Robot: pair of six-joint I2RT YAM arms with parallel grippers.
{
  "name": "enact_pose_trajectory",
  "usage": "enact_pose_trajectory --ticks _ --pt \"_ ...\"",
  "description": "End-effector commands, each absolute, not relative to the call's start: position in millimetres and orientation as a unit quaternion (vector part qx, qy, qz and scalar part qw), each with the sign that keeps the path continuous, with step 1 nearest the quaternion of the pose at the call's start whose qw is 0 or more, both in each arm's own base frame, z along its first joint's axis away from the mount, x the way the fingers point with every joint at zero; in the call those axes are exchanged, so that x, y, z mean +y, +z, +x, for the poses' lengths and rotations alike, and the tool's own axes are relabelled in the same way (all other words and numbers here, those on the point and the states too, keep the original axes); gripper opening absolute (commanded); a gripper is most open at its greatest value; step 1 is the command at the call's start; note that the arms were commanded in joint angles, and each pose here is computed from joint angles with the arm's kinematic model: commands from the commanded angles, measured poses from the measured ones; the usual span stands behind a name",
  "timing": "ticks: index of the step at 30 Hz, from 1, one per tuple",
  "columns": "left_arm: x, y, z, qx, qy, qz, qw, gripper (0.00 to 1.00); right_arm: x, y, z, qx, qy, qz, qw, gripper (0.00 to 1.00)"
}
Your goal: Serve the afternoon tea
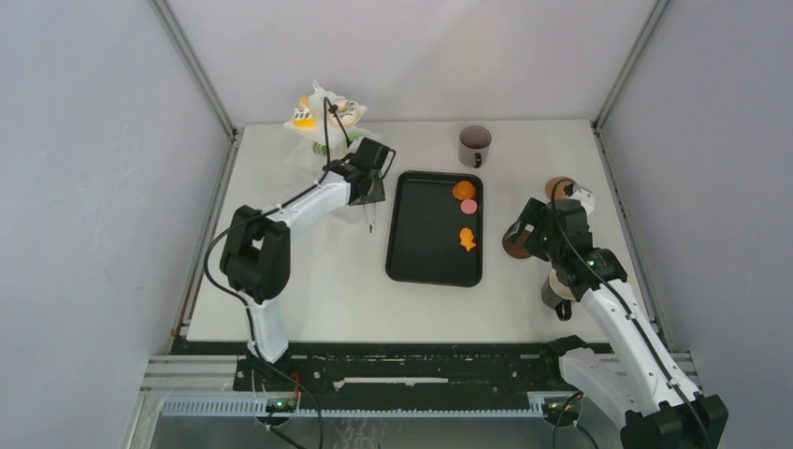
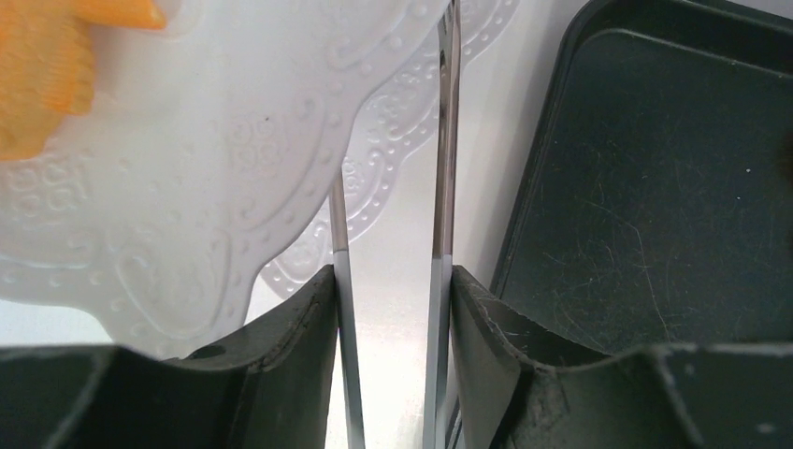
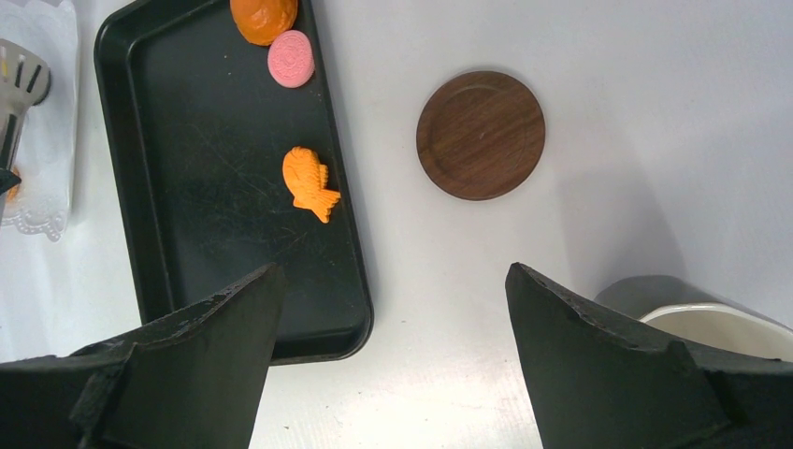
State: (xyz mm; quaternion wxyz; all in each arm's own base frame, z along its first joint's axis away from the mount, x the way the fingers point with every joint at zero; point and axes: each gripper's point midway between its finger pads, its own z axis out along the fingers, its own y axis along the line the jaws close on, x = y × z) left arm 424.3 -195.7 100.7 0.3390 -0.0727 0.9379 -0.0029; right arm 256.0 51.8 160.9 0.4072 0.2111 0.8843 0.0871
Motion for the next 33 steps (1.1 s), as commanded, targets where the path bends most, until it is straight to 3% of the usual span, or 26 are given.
enact_pose_trajectory --ticks 1,7,17,33 --pt "-198 116 439 0.925 -0.022 -0.104 0.366 0.5 53 183 264 0.87 0.097 0.207 0.436 0.96" --pt "-198 117 439 0.925 -0.022 -0.103 0.366 0.52 52 182 263 0.871 0.095 0.208 0.434 0.96" --pt "-200 132 424 0.921 -0.026 -0.096 0.376 0.45 53 183 263 0.871 0.096 0.209 0.434 0.95" --pt "-196 141 405 0.92 -0.019 -0.1 0.378 0.5 54 184 261 0.87 0.101 0.208 0.435 0.96"
